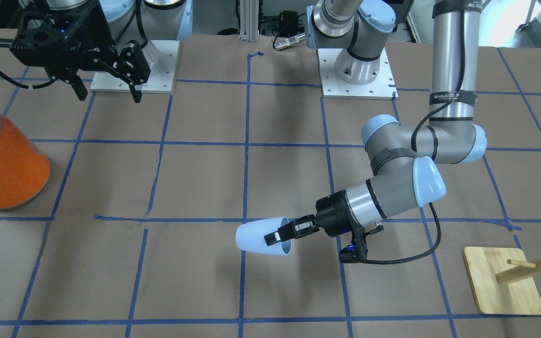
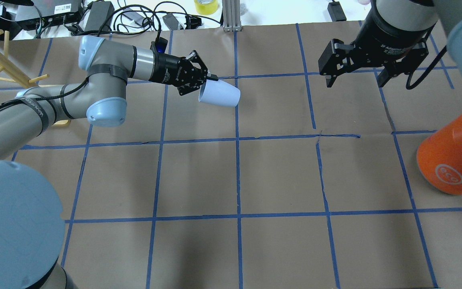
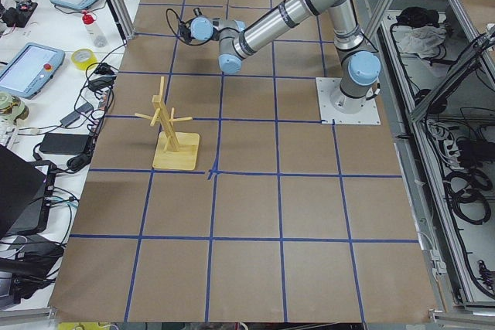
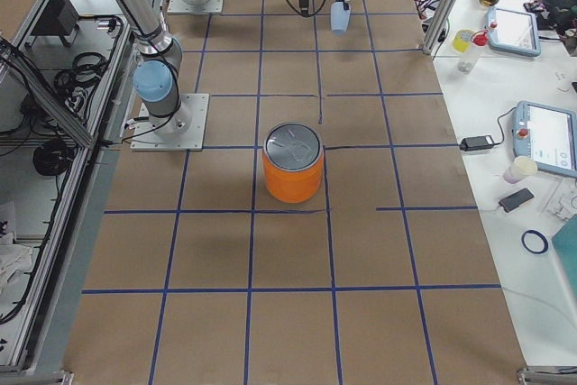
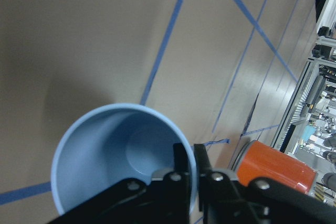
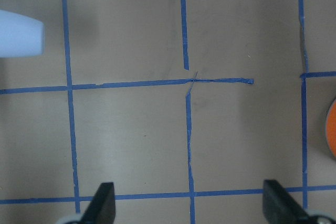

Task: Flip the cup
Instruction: 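Swing the cup upright with the left gripper and lower it onto the table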

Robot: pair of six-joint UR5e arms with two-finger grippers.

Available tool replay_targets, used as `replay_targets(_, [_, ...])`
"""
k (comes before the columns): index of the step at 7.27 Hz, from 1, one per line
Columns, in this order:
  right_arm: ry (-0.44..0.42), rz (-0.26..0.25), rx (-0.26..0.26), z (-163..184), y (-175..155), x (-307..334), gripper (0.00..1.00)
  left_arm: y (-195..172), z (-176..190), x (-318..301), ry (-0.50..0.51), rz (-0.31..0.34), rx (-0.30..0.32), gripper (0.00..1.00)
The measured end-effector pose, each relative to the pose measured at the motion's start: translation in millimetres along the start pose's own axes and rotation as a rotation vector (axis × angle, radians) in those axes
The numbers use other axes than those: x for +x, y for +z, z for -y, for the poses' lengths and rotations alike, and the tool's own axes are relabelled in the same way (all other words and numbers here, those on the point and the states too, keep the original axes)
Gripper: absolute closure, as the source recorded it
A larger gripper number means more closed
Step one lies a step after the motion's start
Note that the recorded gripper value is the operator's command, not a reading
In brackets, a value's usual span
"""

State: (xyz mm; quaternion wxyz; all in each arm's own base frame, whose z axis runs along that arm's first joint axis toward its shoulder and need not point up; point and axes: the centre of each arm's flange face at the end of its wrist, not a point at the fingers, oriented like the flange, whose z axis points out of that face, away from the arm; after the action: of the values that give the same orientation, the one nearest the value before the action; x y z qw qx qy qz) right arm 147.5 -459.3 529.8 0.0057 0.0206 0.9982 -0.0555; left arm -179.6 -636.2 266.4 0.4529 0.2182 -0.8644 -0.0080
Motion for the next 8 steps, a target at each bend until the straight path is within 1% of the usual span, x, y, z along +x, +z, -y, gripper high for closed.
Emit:
replay_targets(2, [0.000,0.000,0.000,0,0,0,0.00,-18,5,14,0.031,0.141,0.139,1.00])
replay_targets(3, [0.000,0.000,0.000,0,0,0,0.00,-26,11,15,0.066,0.238,0.206,1.00])
replay_targets(4, [0.000,0.000,-0.001,0,0,0,0.00,-37,18,14,0.154,0.372,0.256,1.00])
replay_targets(5, [0.000,0.000,-0.001,0,1,0,0.00,-51,26,15,0.294,0.540,0.270,1.00])
replay_targets(6, [0.000,0.000,-0.002,0,1,0,0.00,-66,33,16,0.428,0.691,0.252,1.00])
replay_targets(7, [0.000,0.000,-0.002,0,1,0,0.00,-75,41,15,0.527,0.800,0.224,1.00])
replay_targets(8, [0.000,0.000,-0.002,0,1,0,0.00,-78,49,8,0.606,0.889,0.189,1.00])
